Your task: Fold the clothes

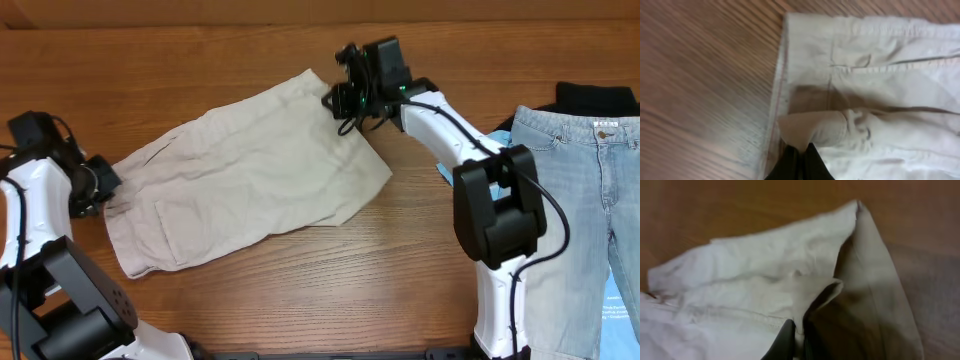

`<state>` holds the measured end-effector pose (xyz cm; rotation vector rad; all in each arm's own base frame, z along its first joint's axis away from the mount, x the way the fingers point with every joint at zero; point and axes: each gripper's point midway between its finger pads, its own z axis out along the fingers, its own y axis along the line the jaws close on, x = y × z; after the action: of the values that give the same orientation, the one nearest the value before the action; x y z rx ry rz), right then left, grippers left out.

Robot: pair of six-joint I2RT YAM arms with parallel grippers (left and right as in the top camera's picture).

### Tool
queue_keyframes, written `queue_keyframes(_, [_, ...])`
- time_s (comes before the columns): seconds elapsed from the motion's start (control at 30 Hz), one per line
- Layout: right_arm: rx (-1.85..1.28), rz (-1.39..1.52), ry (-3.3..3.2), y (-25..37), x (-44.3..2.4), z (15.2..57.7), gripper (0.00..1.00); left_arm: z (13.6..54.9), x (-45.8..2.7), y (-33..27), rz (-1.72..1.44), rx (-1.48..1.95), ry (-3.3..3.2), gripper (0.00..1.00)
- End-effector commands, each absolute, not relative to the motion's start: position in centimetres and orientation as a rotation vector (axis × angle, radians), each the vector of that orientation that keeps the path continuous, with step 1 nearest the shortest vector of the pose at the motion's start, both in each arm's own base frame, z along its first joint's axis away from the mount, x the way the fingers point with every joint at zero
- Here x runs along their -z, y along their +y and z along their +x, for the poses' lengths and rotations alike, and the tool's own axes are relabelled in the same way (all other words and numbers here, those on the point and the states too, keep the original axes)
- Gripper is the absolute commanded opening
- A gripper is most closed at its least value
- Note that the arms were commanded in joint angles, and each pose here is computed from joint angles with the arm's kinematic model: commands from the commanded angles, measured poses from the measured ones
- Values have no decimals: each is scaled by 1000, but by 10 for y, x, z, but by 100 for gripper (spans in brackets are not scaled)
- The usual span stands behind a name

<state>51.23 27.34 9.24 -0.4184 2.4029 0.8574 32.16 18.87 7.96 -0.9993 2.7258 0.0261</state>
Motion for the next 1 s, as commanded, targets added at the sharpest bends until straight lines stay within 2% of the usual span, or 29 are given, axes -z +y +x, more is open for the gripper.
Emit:
queue_keyframes(0.0, [-868,-442,2253,276,-153,526,4,329,-96,199,-1052,-5,2654,4])
queue_keyframes(0.07, [-824,-420,2259,271,-150,530,6,331,-98,199,-1073,32,2634,4])
queue_keyframes(0.13, [-779,-396,2278,265,-146,532,50,334,-98,197,-1069,72,2626,4])
queue_keyframes(0.2, [-743,-376,2318,260,-139,530,51,334,-98,197,-1070,74,2625,4])
queue_keyframes(0.27, [-676,-340,2375,248,-127,528,69,334,-98,196,-1065,76,2627,4])
queue_keyframes(0.37, [-645,-323,2401,240,-122,528,67,334,-98,195,-1048,68,2635,4])
queue_keyframes(0.47, [-641,-325,2410,240,-117,528,54,333,-98,195,-1047,68,2641,4])
queue_keyframes(0.5, [-641,-327,2418,241,-113,527,53,333,-98,195,-1048,69,2643,4])
queue_keyframes(0.53, [-642,-329,2425,242,-108,527,53,332,-97,194,-1049,70,2645,4])
queue_keyframes(0.63, [-643,-332,2438,246,-85,532,65,331,-97,194,-1051,71,2648,4])
queue_keyframes(0.77, [-676,-345,2442,253,-53,538,68,330,-97,193,-1052,72,2654,4])
queue_keyframes(0.9, [-772,-390,2393,269,-45,541,69,329,-96,192,-1045,73,2663,4])
queue_keyframes(0.97, [-779,-402,2371,274,-45,543,64,329,-96,192,-1046,73,2663,4])
